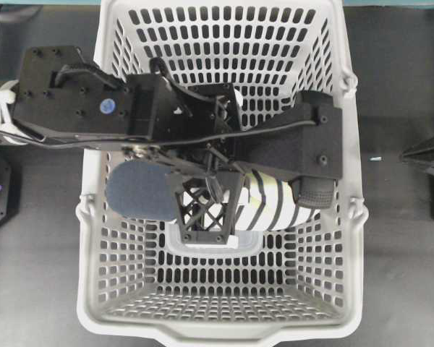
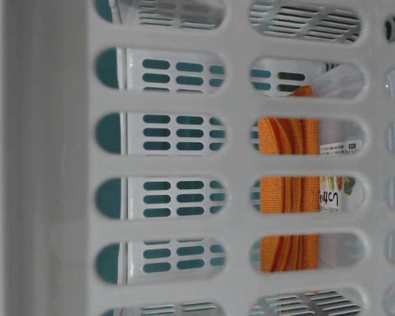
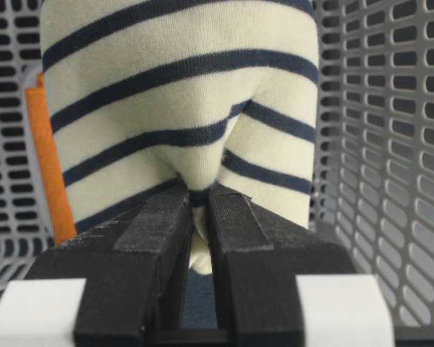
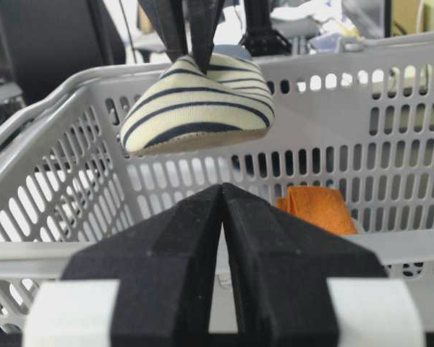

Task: Pick up the slipper from the shopping basket with the left arm.
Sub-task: 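Lift the striped slipper upward out of the basket with the left gripper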

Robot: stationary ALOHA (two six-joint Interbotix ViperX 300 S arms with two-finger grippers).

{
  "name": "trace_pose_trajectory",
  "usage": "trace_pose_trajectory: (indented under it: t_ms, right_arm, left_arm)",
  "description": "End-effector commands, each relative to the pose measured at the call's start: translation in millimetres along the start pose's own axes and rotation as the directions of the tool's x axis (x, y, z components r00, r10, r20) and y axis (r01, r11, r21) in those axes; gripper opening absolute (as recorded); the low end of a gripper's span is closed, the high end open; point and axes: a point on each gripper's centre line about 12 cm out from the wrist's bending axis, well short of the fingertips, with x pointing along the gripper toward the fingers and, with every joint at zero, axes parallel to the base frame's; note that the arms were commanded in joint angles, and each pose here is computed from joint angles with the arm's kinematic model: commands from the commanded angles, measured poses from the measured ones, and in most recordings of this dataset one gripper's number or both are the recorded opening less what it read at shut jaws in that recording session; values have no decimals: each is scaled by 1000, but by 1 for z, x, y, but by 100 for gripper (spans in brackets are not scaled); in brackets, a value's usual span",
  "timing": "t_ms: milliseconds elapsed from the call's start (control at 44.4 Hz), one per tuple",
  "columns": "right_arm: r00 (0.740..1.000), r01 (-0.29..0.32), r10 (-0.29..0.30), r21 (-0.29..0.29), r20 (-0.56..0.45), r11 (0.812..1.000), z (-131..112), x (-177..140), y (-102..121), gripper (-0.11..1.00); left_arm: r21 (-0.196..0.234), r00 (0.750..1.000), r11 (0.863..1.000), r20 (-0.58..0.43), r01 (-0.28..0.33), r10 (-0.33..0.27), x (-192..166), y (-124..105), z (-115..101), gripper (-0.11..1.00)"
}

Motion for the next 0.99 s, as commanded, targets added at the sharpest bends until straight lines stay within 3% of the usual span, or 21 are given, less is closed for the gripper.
trace_pose_trajectory:
  t_ms: [0, 968]
  right_arm:
    - [1000, -2, 2, 5, 11, 1000, 4, 1, 1, -1]
    - [1000, -4, 4, 3, 3, 1000, 2, -4, 1, -1]
  left_arm:
    - [0, 999, 1000, 49, 0, 0, -21, 0, 2, 6]
    - [3, 1000, 1000, 29, -1, 0, -14, -1, 2, 6]
